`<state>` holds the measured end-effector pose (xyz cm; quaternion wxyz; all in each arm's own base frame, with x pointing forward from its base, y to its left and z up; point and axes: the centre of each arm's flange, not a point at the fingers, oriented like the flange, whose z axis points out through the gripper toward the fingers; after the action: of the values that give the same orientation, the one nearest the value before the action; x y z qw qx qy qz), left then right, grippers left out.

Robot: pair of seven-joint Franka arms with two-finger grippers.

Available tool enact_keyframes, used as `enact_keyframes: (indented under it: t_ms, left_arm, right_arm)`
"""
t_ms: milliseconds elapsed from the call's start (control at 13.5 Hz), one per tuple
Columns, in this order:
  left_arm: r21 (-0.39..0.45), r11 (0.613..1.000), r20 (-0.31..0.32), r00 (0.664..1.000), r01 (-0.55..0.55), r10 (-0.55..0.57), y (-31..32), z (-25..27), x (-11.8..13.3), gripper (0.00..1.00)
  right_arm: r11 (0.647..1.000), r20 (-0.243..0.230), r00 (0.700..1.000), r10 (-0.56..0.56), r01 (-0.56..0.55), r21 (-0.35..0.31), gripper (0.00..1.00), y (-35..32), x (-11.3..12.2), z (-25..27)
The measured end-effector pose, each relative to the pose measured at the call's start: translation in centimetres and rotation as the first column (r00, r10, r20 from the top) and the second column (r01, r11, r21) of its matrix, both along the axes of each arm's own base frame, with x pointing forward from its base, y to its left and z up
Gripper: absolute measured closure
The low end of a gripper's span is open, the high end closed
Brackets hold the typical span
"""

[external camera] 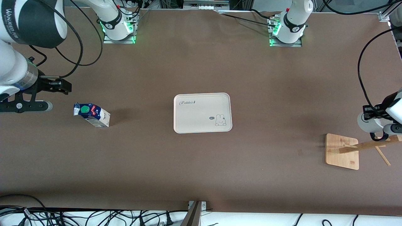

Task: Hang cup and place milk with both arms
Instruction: 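Carry the mug to the wooden stand and hang its handle on a peg, then open the left gripper and raise it away from the hung mug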

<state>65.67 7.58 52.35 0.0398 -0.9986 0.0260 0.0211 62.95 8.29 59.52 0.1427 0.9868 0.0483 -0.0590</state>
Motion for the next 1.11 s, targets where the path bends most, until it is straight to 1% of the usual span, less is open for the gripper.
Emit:
enact_keyframes:
  t_ms: [149, 371, 520, 594, 669, 743, 817, 891, 966, 1114]
  left_arm:
    - [-0.011, 1.0, -0.011, 1.0, -0.018, 0.017, 1.0, -0.8, 0.0, 0.93]
    - [-0.053, 0.996, -0.023, 0.998, -0.067, 0.066, 3.8, -2.1, 0.1, 0.93]
    - [-0.061, 0.995, -0.028, 0.997, -0.073, 0.072, 4.0, -2.3, 0.0, 0.79]
    - [-0.066, 0.995, -0.028, 0.997, -0.069, 0.067, 3.6, -2.2, 0.0, 0.69]
    - [-0.068, 0.996, -0.029, 0.998, -0.064, 0.062, 3.2, -2.2, 0.1, 0.6]
    - [-0.07, 0.996, -0.037, 0.998, -0.06, 0.057, 2.9, -2.2, 0.0, 0.5]
    - [-0.072, 0.996, -0.052, 0.997, -0.057, 0.053, 2.7, -2.2, -0.2, 0.41]
    - [-0.075, 0.996, -0.062, 0.997, -0.053, 0.049, 2.4, -2.1, -0.3, 0.32]
    - [-0.077, 0.996, -0.061, 0.997, -0.045, 0.04, 1.8, -1.8, -0.4, 0.22]
    - [-0.084, 0.996, -0.053, 0.999, -0.014, 0.01, -0.1, -0.4, -0.7, 0.04]
  right_arm:
    - [1.0, 0.039, 0.999, 0.006, -0.006, -0.002, 0.0, -0.6, 0.4, 0.6]
    - [0.998, 0.026, 0.998, 0.055, -0.055, 0.033, 0.0, -1.4, 0.6, 0.7]
    - [0.997, 0.009, 0.999, 0.037, -0.038, 0.07, 0.0, -3.3, 0.6, 0.6]
    - [0.996, -0.003, 1.0, 0.023, -0.022, 0.087, 0.0, -4.6, 0.5, 0.5]
    - [0.995, -0.009, 1.0, 0.008, -0.007, 0.099, 0.0, -5.7, 0.5, 0.6]
    - [0.993, -0.012, 1.0, -0.006, 0.008, 0.115, 0.0, -6.8, 0.3, 0.7]
    - [0.989, -0.013, 1.0, -0.013, 0.015, 0.146, 0.0, -8.0, 0.2, 0.7]
    - [0.982, -0.008, 1.0, -0.013, 0.014, 0.189, 0.0, -9.2, 0.0, 0.7]
    - [0.973, 0.008, 1.0, -0.014, 0.012, 0.229, 0.0, -10.4, -0.3, 0.9]
    - [0.959, 0.038, 0.999, -0.022, 0.01, 0.282, 0.0, -12.3, -1.1, 1.3]
